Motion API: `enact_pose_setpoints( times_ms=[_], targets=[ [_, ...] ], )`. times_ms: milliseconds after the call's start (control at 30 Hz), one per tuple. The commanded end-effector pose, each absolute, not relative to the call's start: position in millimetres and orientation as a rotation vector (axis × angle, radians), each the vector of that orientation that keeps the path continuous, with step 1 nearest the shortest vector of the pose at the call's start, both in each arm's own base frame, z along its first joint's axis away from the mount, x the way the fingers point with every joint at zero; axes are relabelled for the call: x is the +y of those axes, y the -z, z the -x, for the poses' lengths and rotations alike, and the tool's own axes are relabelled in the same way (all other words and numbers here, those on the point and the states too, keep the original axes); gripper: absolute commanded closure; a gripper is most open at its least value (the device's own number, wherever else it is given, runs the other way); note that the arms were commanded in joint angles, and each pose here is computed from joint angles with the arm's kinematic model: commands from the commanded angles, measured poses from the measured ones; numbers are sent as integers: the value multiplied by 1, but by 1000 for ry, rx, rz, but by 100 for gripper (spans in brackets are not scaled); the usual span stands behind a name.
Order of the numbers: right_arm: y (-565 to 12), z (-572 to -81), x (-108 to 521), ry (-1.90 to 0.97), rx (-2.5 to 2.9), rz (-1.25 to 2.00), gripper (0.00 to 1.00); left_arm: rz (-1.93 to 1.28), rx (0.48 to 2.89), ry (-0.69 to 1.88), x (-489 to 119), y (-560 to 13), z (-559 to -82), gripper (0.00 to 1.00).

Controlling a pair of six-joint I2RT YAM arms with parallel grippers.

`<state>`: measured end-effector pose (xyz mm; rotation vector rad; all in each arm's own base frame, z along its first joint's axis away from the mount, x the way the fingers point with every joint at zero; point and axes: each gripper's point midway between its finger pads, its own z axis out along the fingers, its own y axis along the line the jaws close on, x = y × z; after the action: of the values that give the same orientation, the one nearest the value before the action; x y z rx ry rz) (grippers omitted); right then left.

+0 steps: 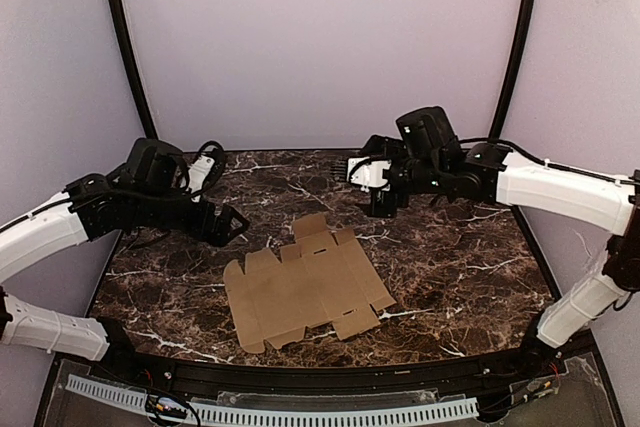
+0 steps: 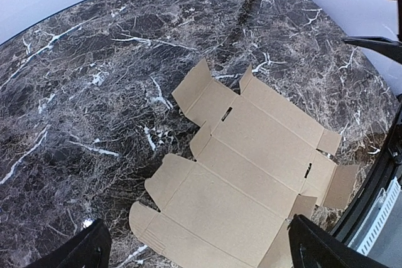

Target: Fold the paper box

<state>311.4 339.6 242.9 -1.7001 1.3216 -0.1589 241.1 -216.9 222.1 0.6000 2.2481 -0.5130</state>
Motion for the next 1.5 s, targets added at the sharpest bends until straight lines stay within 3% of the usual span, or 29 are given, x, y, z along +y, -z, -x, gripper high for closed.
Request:
enact_pose_setpoints(
  times_ms=[0,167,467,633,933,1467],
  targets=[
    [-241,-298,318,-7,1602,1426,1,-641,2248,494,-236,-223,-262,0],
    [-230,-305,269,-29,1937,934,1,-691,2299,475,-263,-212,-287,7],
    [-190,-261,239,-320,2131,708,1,-832,2361,431,-304,-169,-328,17],
    [-187,-251,218,-365,2142,556,1,-969,2370,417,-328,-144,-345,30],
    [-177,-229,203,-442,2131,524,1,-1177,2395,366,-352,-114,-375,46],
    [-175,-228,223,-511,2121,616,1,-1224,2474,265,-343,-68,-408,62]
  ],
)
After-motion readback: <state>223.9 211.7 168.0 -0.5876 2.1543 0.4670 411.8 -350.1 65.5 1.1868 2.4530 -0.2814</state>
